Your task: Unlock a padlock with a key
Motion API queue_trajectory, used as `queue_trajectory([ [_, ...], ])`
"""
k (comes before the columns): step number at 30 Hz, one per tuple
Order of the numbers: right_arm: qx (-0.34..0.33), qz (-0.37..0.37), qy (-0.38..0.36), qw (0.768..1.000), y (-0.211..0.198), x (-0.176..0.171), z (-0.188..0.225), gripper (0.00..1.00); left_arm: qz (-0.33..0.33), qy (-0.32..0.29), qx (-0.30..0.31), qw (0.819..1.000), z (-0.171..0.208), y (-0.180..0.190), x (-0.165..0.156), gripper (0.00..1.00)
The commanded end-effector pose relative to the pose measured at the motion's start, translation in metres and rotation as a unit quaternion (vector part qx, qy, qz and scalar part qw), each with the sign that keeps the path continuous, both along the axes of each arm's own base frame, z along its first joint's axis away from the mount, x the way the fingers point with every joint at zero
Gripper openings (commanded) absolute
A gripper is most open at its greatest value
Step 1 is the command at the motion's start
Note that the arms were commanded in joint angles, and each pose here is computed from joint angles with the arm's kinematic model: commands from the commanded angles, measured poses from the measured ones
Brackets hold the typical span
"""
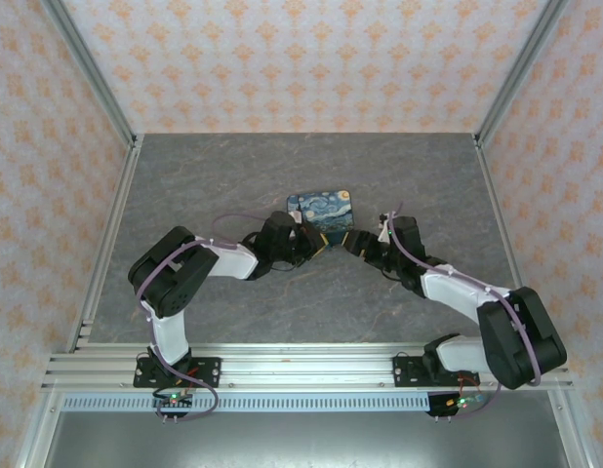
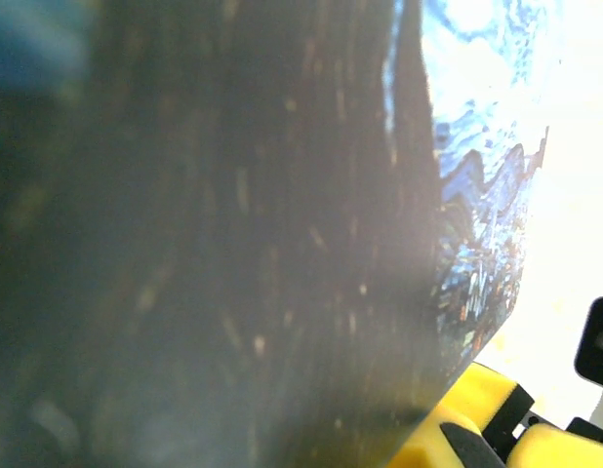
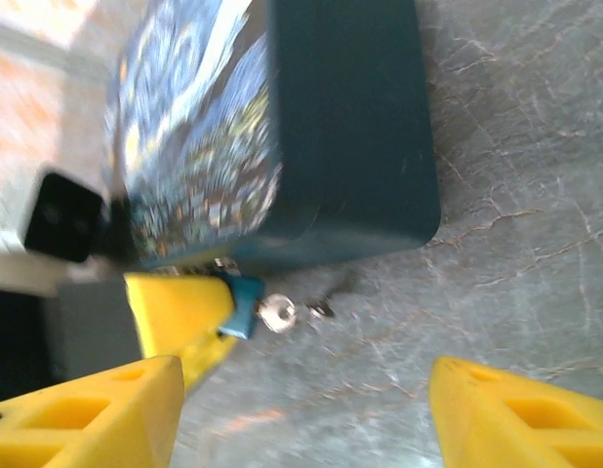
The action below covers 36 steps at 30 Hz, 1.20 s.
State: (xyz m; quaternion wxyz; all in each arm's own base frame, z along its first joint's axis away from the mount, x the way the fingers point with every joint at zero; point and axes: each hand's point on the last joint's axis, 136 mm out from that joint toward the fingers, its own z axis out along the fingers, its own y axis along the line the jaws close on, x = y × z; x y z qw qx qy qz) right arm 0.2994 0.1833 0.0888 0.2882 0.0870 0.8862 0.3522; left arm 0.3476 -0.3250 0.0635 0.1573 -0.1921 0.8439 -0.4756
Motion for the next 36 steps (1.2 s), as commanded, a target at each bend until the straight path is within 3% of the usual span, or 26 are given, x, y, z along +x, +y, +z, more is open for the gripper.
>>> queue_trajectory([
  [1, -0.135, 0.072, -0.048, 0.987, -0.003, -0.012, -0.012, 0.64, -0.028, 0.01, 0.0, 1.0, 0.013, -0.003, -0.005, 0.0],
  [10, -0.283, 0.137, -0.15, 0.937, 0.017, -0.022, -0.015, 0.59, -0.056, 0.02, 0.007, 0.998, 0.027, -0.005, -0.005, 0.0],
  [22, -0.404, 0.162, -0.228, 0.871, 0.033, -0.02, -0.019, 0.5, -0.076, 0.026, -0.001, 0.997, 0.039, -0.01, -0.007, 0.0],
  [36, -0.432, 0.14, -0.246, 0.856, 0.043, 0.004, -0.015, 0.42, -0.08, 0.025, -0.005, 0.996, 0.043, -0.01, -0.009, 0.0],
])
